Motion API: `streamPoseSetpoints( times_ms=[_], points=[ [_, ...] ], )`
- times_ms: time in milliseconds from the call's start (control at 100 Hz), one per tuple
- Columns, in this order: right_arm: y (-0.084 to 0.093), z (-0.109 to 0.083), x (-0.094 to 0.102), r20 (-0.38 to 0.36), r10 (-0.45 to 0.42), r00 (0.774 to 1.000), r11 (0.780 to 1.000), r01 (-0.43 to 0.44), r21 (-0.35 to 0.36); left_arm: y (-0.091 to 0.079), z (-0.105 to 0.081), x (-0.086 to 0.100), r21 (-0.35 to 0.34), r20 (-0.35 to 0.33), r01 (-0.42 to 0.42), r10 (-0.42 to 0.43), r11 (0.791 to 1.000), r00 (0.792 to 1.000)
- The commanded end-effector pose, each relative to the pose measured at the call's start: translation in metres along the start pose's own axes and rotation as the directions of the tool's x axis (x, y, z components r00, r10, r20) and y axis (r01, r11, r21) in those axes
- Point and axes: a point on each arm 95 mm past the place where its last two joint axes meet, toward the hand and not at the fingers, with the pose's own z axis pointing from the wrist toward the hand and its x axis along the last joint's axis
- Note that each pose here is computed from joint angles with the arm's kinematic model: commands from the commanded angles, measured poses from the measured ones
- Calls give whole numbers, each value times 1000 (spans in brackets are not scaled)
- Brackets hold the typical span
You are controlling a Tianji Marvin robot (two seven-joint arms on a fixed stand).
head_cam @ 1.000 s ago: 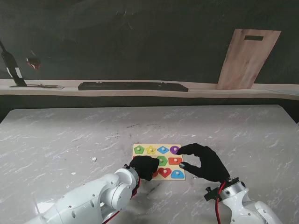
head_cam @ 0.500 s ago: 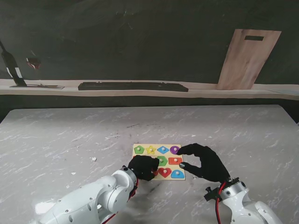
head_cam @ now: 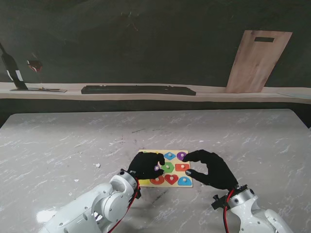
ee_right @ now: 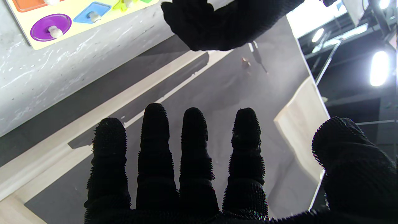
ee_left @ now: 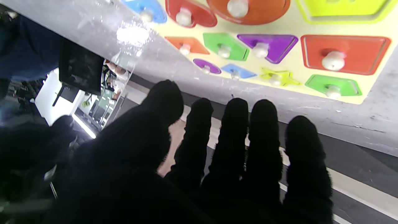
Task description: Fit puzzle pieces into a puzzle board
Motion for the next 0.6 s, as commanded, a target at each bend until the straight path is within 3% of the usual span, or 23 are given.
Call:
streamPoseSetpoints(
  times_ms=[0, 240, 430, 590],
  points=[
    [-4, -1, 2, -5, 5, 1000, 1000, -5, 8, -6, -2, 5, 16, -5, 7, -7, 1000, 1000],
    [-6, 1, 1, -7, 5, 1000, 1000, -5, 20, -32, -23, -5, 66, 17, 26, -27, 997, 1000],
    [-8, 2, 2, -8, 3, 1000, 1000, -3, 31, -49, -46, -23, 51, 37, -32, 30, 998, 999],
    [-10, 2, 3, -9, -10, 1000, 999, 10, 38, -58, -64, -45, 60, 15, -87, 86, 994, 996]
  ],
)
